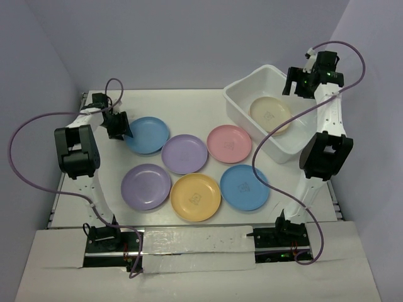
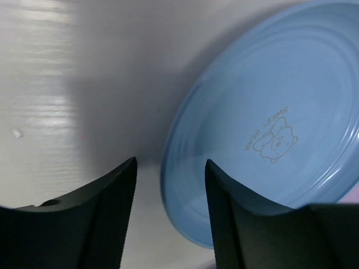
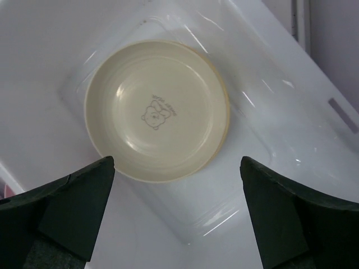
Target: Place the plates into the plastic bin on the countertop
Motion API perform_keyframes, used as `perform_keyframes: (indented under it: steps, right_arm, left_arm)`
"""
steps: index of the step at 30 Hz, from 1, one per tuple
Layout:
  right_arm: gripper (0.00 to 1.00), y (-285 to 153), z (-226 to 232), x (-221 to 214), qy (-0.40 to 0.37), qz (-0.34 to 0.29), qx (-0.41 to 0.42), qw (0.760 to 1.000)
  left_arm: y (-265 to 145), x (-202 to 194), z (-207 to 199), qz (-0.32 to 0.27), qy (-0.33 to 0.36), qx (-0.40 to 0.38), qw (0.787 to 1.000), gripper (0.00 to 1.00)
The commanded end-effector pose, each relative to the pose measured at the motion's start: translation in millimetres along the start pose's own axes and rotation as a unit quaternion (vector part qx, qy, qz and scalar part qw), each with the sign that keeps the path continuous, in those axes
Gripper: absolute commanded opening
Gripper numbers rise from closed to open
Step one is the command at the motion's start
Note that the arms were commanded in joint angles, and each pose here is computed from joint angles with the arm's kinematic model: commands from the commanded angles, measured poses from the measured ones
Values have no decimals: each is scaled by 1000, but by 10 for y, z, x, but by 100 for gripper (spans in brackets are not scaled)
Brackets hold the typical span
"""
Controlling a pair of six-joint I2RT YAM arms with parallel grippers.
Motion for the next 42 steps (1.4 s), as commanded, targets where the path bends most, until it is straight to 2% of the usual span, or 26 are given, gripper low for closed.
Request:
perform_keyframes:
  steps: [1, 5, 7, 12, 16, 20, 24, 32, 34, 37, 42]
  right_arm:
    - [100, -440, 645, 377, -60, -86, 54, 993]
    - [100, -487, 1234, 418, -102, -99, 113, 983]
    - [100, -502, 1582, 406, -114, -100, 148, 977]
    - [100, -532, 2270, 315, -138, -96, 219, 961]
    - [100, -581, 2734, 274, -168, -101, 266, 944]
    - [100, -543, 3069, 206, -186, -97, 294, 932]
    - [100, -585, 3269, 211, -187, -105, 312, 926]
    - [99, -526, 3407, 118, -195, -98, 305, 927]
    - [93, -479, 3402, 83, -199, -91, 302, 928]
    - [68, -442, 3388, 45, -202, -84, 295, 930]
    - [40, -400, 3338, 13, -224, -81, 292, 926]
  left_arm:
    - [144, -112, -74, 25, 25, 5, 999, 42]
    - [72, -51, -36, 19, 17, 37, 999, 10]
    - [-86, 53, -56, -7, 17, 41, 999, 0]
    - [-740, 426, -167, -117, 6, -6, 993, 0]
    - [-1308, 548, -531, -191, 55, -103, 975, 0]
    - [-1565, 473, -953, -206, 111, -169, 957, 0]
    - [-1624, 327, -1331, -203, 156, -193, 947, 0]
    - [-1805, 179, -1783, -207, 192, -243, 928, 0]
    - [-1876, 165, -1879, -213, 198, -257, 922, 0]
    - [-1931, 168, -1947, -217, 198, -268, 917, 0]
    - [-1988, 168, -2004, -223, 201, -283, 911, 0]
Point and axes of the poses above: each gripper's point midway between its finger pads, its own y axis out along the fingers, its own z axis along the line the jaws close on, x = y × z, the point moved 9 cm from there along -y, back along the fingers, and after that the axes turned 5 degrees about -y, right-handed, at the moved point
